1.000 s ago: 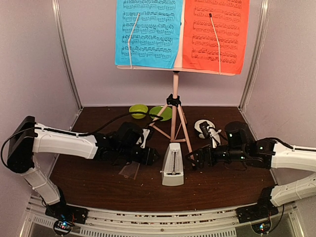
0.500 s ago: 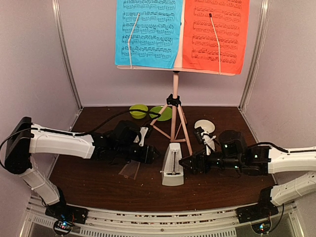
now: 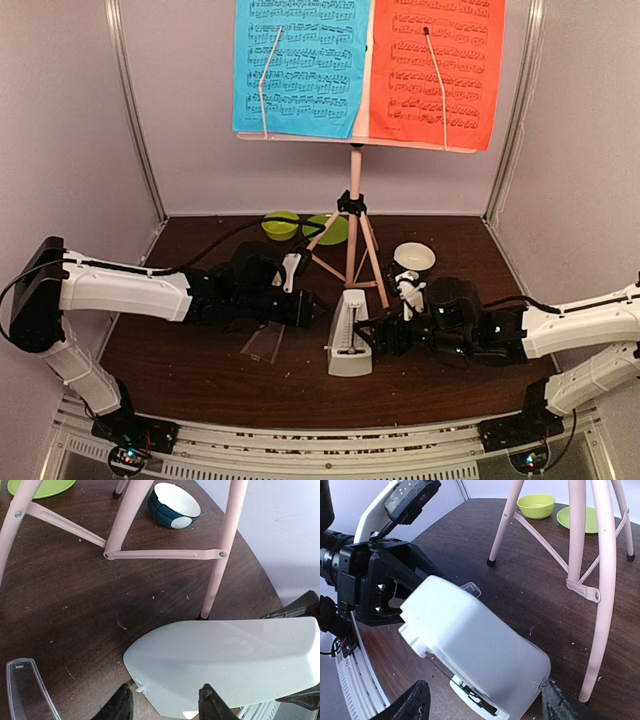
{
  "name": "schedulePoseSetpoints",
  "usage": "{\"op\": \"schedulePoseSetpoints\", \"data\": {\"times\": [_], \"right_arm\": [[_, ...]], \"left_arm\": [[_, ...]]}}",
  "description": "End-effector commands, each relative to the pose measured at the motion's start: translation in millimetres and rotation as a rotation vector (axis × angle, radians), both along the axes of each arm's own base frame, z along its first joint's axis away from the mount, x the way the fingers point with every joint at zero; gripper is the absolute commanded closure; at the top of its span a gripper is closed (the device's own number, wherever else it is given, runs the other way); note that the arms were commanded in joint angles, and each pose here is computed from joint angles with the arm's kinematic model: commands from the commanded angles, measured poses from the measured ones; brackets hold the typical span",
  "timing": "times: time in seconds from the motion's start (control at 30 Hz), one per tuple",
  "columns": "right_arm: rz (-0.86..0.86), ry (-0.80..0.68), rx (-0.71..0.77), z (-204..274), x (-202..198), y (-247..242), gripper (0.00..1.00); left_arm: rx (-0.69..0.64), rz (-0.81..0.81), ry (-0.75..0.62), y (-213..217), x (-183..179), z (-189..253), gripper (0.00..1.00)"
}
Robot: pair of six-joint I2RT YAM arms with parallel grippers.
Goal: Set up the instrument practice props
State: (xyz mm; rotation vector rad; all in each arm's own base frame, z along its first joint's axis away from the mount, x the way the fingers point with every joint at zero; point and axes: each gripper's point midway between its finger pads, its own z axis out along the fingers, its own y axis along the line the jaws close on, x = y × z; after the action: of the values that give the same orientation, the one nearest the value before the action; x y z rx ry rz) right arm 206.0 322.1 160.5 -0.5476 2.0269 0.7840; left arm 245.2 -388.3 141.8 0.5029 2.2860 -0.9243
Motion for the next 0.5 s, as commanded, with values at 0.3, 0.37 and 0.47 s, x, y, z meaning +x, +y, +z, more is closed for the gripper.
{"op": "schedulePoseSetpoints", "data": {"times": [0.3, 0.37, 0.47], "right_arm": [[-0.107, -0.079, 0.003, 19.3, 23.0, 2.1, 0.4], [-0.109, -0.079, 0.0, 18.4, 23.3, 1.5, 0.43], [-0.107, -0.074, 0.0, 16.5, 22.8, 1.6, 0.48]], "left_arm": [[-0.035, -0.026, -0.03, -17.9, 5.7, 14.5, 0.55], [-0.031, -0.027, -0.032, -18.2, 6.2, 14.4, 0.55], [-0.03, -0.027, -0.035, -18.4, 6.6, 14.8, 0.55]]}}
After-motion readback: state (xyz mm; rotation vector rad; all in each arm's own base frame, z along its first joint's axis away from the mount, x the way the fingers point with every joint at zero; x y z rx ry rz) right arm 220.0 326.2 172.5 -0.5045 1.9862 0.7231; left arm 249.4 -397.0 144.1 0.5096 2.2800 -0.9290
